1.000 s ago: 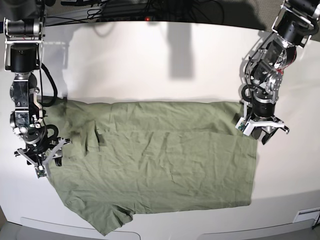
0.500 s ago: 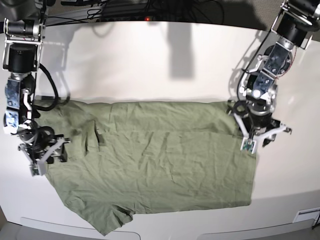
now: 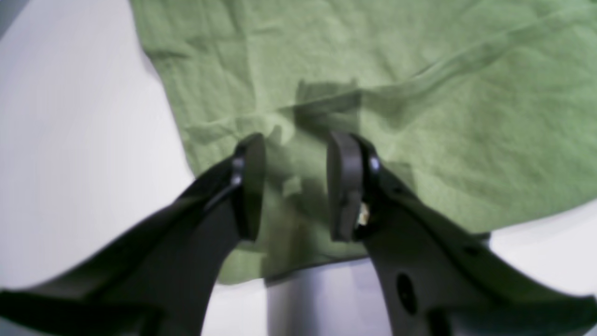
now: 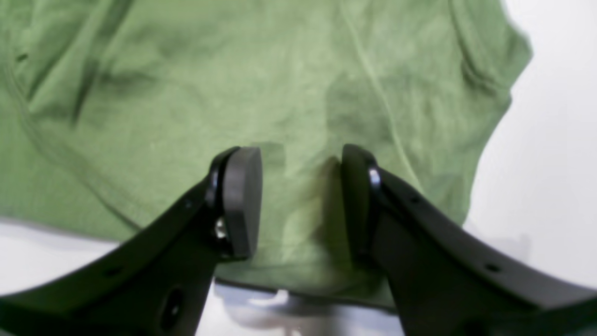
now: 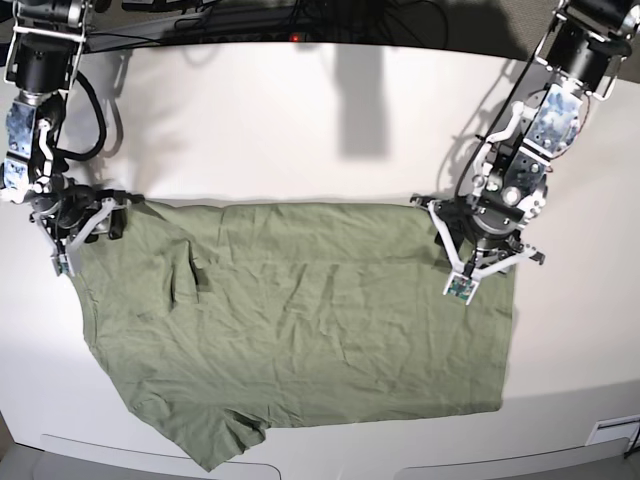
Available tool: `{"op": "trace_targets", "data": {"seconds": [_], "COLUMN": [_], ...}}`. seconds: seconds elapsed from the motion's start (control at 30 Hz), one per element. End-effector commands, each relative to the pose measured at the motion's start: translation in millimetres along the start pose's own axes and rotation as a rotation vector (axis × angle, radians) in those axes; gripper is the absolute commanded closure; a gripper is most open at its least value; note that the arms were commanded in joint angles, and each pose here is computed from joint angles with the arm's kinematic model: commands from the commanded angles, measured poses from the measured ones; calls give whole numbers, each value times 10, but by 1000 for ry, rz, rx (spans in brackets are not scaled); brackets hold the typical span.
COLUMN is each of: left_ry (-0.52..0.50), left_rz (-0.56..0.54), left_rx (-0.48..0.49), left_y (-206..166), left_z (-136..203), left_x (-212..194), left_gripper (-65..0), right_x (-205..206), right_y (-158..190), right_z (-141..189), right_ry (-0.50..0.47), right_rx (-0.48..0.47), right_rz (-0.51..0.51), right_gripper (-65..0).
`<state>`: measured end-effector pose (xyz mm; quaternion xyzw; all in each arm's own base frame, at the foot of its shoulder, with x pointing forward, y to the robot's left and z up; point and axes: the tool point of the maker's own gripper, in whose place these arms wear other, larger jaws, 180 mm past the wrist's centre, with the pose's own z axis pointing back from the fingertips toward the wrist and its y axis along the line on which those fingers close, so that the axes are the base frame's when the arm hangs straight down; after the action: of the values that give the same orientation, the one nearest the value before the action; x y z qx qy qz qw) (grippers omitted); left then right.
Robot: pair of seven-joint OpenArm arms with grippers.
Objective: Fold the T-shirt properly
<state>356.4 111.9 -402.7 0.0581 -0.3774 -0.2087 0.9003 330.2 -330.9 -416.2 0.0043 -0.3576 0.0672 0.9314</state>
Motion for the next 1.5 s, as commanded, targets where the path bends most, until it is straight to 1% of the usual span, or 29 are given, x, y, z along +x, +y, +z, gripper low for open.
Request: {"op": "trace_targets", "data": {"seconds": [0.0, 0.07, 0.13, 0.23, 0.37, 0.5, 0.63, 0.7, 0.8, 0.87, 0.93, 1.1, 1.17, 1.27, 1.4, 1.47], "left_ry": [-21, 11, 68, 141, 227, 262, 311, 347, 404, 446, 493, 564, 576, 564, 546, 533], "left_rz": [15, 33, 44, 43, 43, 41, 41, 39, 7, -39, -59, -84, -67, -39, -5, 7], "left_rx": [9, 0, 0, 6, 4, 0, -22, -36, -34, -16, 2, 23, 15, 5, -7, -17], "left_y": [60, 14, -20, -32, -42, -64, -199, -283, -319, -288, -285, -361, -413, -478, -552, -598], "left_z": [-30, -140, -249, -321, -295, -269, -201, -143, -33, 62, 184, 497, 615, 769, 973, 1060], "left_x": [81, -80, -290, -536, -705, -822, -1096, -1292, -1620, -1863, -2130, -2634, -2727, -2754, -2719, -2673], "left_gripper": [-219, -219, -219, -219, -219, -219, -219, -219, -219, -219, -219, -219, -219, -219, -219, -219], "right_x": [189, 113, 57, 10, -37, -127, -286, -391, -575, -704, -823, -992, -1008, -1044, -1149, -1168], "right_y": [-106, -100, -93, -59, 1, 104, 161, 182, 229, 261, 284, 374, 414, 478, 575, 583], "right_z": [69, 70, 72, 76, 130, 243, 347, 388, 441, 480, 523, 628, 667, 740, 869, 922], "right_ry": [-47, -24, -14, -13, -11, 0, 32, 50, 84, 109, 133, 163, 164, 172, 205, 206], "right_rx": [-18, -17, -15, -1, 9, 17, 3, -2, 7, 14, 18, 33, 40, 50, 64, 47], "right_rz": [17, 15, 15, 1, 29, 81, 104, 106, 113, 117, 124, 147, 159, 181, 212, 211], "right_gripper": [-282, -282, -282, -281, -281, -280, -280, -280, -280, -280, -280, -280, -280, -280, -280, -280]}}
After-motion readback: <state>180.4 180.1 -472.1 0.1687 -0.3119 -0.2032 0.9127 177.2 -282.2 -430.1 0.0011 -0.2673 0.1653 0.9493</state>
